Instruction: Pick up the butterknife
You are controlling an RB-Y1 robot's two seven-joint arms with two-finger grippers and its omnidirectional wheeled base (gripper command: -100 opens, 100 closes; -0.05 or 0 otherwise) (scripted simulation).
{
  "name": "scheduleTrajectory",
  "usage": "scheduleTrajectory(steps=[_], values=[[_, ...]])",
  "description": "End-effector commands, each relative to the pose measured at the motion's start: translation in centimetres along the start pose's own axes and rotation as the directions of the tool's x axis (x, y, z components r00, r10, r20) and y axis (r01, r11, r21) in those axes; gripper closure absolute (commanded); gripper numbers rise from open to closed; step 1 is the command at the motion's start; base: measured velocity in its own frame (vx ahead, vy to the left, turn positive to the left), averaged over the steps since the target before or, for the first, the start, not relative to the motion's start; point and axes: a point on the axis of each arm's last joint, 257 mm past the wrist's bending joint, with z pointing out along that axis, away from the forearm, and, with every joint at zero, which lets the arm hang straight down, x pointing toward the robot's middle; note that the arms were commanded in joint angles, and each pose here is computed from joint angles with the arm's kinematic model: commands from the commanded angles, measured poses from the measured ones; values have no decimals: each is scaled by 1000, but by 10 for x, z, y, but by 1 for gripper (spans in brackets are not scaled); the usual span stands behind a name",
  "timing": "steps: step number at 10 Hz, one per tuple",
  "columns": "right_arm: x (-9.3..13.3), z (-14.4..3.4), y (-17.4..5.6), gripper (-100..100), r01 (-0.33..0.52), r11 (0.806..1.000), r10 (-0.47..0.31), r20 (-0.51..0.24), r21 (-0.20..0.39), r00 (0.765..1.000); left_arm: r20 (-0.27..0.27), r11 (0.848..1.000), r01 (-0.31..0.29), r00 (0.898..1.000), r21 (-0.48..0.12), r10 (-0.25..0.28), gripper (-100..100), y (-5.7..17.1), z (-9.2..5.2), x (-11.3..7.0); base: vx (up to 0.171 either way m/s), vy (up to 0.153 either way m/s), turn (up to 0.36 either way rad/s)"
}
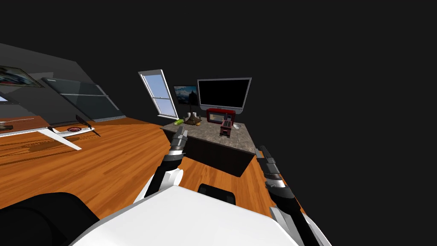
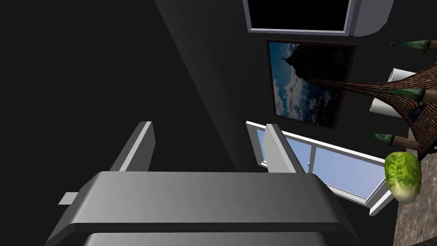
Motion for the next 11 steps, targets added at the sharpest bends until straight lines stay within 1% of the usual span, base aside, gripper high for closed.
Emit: scheduleTrajectory(steps=[1,2,3,4,5,6,8,9,10,11], values=[[7,-9,-23,-100,25,998,-22,-53,57,998,0,1000,0,1000,0,0,0,0,0,0,-127,-3,73],[8,-10,-23,-100,30,998,-26,-61,57,998,0,1000,0,1000,0,0,0,0,0,0,-98,6,54],[11,-18,-41,-100,52,993,-41,-102,108,994,0,1000,0,1000,0,0,0,0,0,0,-113,9,114],[11,-18,-41,-100,57,993,-45,-109,108,993,0,1000,0,1000,0,0,0,0,0,0,-91,-1,55],[13,-29,-60,-100,81,984,-58,-147,160,987,0,1000,0,1000,0,0,0,0,0,0,-100,16,127],[13,-29,-61,-100,88,983,-63,-158,160,985,0,1000,0,1000,0,0,0,0,0,0,-85,13,51],[10,-55,-100,-100,144,953,-82,-230,268,970,0,1000,0,1000,0,0,0,0,0,0,-111,20,171],[10,-56,-101,-100,162,950,-93,-253,268,963,0,1000,0,1000,0,0,0,0,0,0,-117,14,57],[5,-71,-120,-100,189,927,-96,-282,323,955,0,1000,0,1000,0,0,0,0,0,0,-126,18,121],[4,-72,-121,-100,203,925,-104,-299,321,949,0,1000,0,1000,0,0,0,0,0,0,-101,10,84]])
